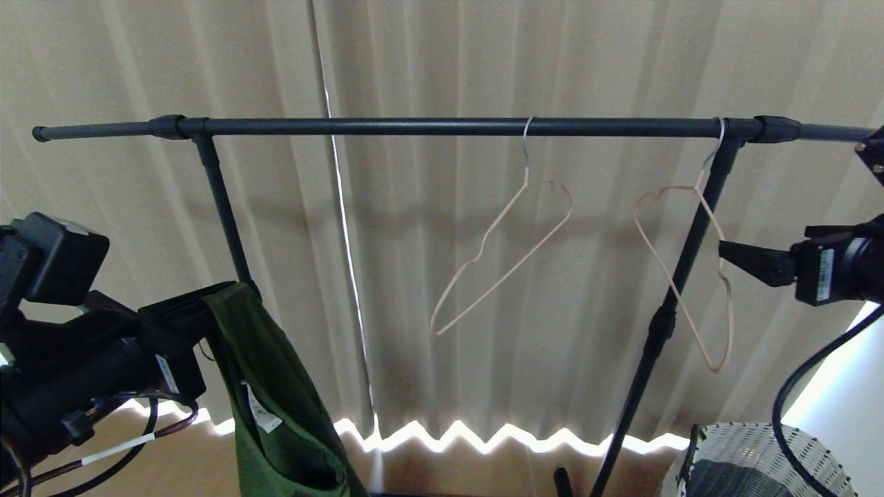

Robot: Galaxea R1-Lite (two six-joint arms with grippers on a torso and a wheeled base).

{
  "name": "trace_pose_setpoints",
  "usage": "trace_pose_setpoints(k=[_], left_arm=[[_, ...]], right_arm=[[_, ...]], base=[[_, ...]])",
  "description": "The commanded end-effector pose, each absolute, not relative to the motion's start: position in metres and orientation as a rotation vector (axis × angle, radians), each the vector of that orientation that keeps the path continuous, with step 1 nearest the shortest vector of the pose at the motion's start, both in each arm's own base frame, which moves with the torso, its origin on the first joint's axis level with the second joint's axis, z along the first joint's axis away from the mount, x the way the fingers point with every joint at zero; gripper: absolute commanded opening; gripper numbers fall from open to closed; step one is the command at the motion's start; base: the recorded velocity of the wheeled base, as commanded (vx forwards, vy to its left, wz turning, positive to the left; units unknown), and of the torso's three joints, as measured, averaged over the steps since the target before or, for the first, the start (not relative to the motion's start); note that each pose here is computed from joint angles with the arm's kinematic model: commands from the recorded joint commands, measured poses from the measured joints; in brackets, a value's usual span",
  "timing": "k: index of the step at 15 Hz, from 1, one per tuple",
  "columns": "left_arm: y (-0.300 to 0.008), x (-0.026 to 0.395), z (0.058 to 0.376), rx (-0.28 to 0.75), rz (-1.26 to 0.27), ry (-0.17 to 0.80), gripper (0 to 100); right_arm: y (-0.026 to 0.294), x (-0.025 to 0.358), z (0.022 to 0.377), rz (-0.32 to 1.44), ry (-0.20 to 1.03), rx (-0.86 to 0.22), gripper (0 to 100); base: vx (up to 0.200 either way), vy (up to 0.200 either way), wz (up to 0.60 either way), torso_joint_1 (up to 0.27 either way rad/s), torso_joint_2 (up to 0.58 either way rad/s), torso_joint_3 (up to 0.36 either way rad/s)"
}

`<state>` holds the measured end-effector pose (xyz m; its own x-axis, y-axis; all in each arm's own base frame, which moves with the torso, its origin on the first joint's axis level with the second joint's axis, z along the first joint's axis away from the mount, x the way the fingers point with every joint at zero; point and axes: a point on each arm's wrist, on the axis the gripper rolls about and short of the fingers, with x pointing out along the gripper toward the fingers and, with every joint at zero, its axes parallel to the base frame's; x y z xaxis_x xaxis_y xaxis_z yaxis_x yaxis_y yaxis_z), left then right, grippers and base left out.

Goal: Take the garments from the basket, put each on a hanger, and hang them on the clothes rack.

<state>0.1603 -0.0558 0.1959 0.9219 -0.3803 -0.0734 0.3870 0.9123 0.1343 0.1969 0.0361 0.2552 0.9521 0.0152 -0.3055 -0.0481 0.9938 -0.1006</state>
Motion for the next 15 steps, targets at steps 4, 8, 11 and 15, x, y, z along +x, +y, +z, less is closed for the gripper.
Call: trace_pose_setpoints(k=[4, 8, 11, 15], left_arm=[[-0.055, 0.159, 0.194, 0.150, -0.396, 0.050, 0], [-0.055, 0.157, 0.194, 0.151, -0.396, 0.049, 0], [-0.055, 0.157, 0.193, 0.150, -0.397, 0.052, 0], [-0.055, 0.158, 0.194, 0.151, -0.397, 0.050, 0]], right_arm=[[0.062, 0.240, 0.234, -0.015, 0.420, -0.070, 100], [0.061, 0.245, 0.226, -0.079, 0.463, -0.013, 100], [0.060, 0.243, 0.234, -0.110, 0.516, 0.019, 100], [0.062, 0.248, 0.243, -0.163, 0.529, 0.064, 100]], base=[[0.000, 0.000, 0.00, 0.000, 0.00, 0.000], [0.000, 0.000, 0.00, 0.000, 0.00, 0.000], [0.000, 0.000, 0.00, 0.000, 0.00, 0.000], [0.000, 0.000, 0.00, 0.000, 0.00, 0.000]])
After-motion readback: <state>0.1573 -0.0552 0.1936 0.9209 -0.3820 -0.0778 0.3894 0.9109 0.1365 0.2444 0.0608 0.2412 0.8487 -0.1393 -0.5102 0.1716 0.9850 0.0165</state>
